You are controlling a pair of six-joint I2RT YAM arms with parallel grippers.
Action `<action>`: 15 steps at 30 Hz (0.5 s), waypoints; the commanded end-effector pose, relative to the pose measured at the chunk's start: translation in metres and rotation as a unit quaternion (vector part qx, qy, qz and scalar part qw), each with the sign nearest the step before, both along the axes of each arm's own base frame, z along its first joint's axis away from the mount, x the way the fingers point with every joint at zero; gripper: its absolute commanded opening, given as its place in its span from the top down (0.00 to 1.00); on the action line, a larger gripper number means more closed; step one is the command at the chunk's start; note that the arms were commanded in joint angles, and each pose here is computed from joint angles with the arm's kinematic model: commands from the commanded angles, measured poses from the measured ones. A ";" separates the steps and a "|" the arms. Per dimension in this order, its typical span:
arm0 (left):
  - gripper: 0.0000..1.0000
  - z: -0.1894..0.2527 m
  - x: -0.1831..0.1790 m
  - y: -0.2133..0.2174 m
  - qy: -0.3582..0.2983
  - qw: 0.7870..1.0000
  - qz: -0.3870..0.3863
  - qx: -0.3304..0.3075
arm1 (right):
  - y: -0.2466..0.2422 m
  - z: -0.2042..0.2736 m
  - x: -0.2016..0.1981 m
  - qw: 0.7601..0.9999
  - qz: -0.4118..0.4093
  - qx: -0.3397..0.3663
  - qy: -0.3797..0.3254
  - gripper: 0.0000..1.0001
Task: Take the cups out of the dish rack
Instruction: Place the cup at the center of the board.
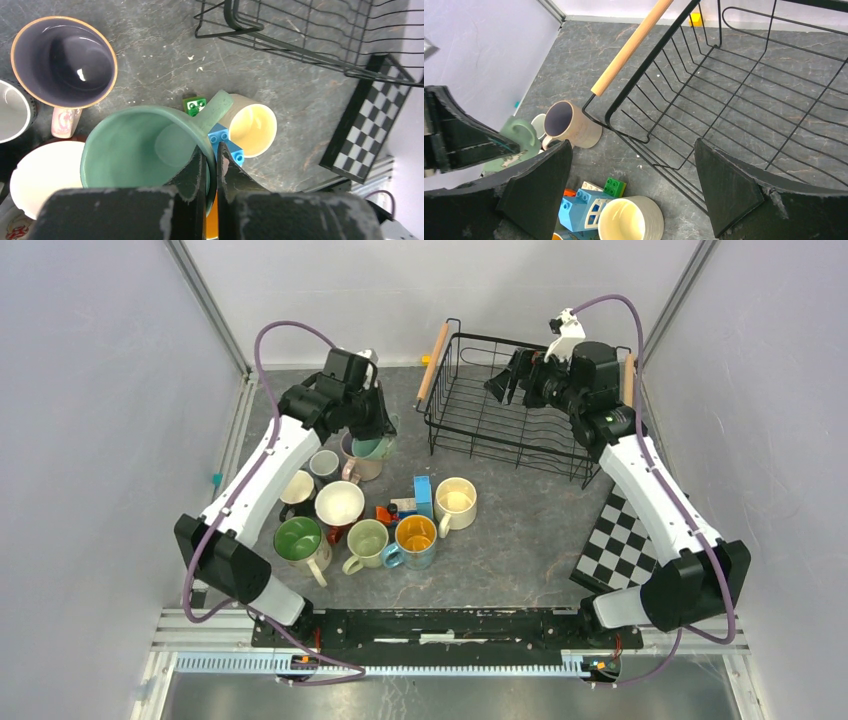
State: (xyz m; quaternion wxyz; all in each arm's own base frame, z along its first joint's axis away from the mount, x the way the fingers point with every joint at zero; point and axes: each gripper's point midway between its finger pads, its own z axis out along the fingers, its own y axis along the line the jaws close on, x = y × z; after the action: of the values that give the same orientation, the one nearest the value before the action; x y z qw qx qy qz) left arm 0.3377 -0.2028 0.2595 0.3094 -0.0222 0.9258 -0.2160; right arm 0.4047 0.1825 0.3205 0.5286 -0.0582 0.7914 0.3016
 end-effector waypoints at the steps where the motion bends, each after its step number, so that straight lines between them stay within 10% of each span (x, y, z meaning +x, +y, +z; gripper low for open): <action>1: 0.98 -0.017 0.011 -0.002 -0.021 0.998 -0.015 0.053 | -0.005 0.038 -0.005 0.999 -0.010 -0.001 -0.049 0.02; 15: 0.98 -0.075 0.017 -0.009 0.008 0.991 -0.018 0.131 | -0.005 0.039 -0.010 0.999 -0.008 -0.005 -0.050 0.02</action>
State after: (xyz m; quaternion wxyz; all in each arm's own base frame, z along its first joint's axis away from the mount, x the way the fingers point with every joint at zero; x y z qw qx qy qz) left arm 0.3413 -0.2141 0.1743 0.2558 0.0109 0.9602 -0.1117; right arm 0.3998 0.1784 0.3221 0.5294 -0.0578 0.7953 0.2896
